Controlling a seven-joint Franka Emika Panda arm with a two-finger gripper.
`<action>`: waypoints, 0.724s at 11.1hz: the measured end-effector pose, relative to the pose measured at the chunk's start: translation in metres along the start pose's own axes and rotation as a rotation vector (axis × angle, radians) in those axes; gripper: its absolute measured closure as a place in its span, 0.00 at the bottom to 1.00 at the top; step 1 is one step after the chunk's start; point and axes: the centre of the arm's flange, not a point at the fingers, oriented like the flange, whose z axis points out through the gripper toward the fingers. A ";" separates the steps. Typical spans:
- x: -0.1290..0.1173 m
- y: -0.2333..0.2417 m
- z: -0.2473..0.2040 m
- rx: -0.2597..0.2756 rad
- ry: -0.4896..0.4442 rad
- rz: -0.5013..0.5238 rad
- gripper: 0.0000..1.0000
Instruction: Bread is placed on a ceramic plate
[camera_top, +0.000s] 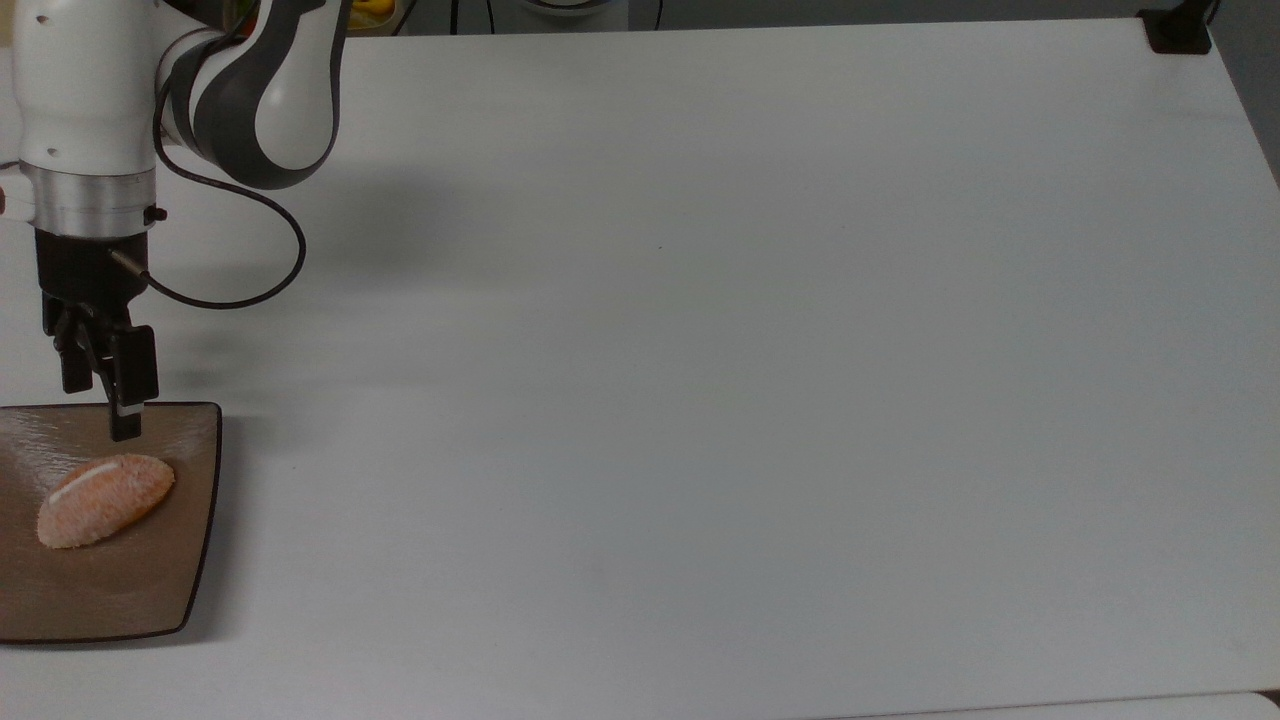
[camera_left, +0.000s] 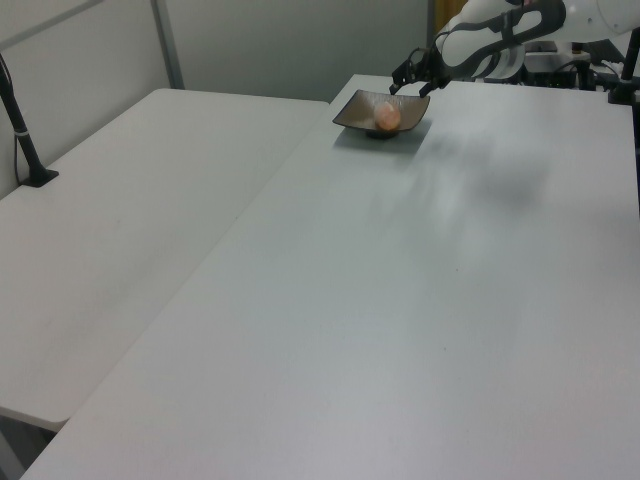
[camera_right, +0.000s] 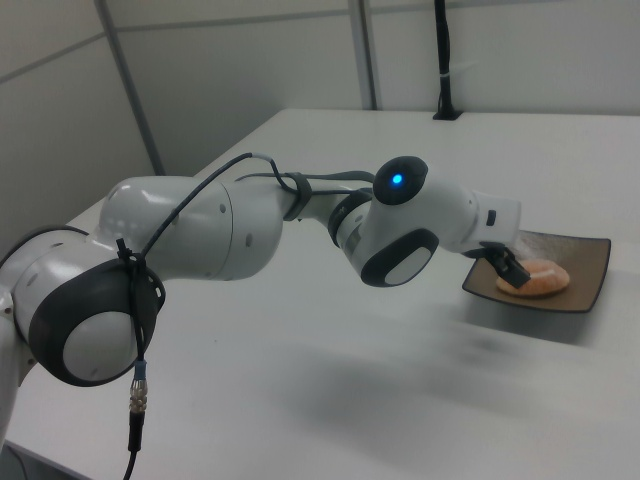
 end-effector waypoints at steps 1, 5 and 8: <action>0.001 -0.001 0.000 0.001 0.002 -0.001 0.00; 0.015 -0.009 -0.019 0.017 0.034 -0.003 0.00; 0.022 -0.018 -0.037 0.024 -0.021 -0.018 0.00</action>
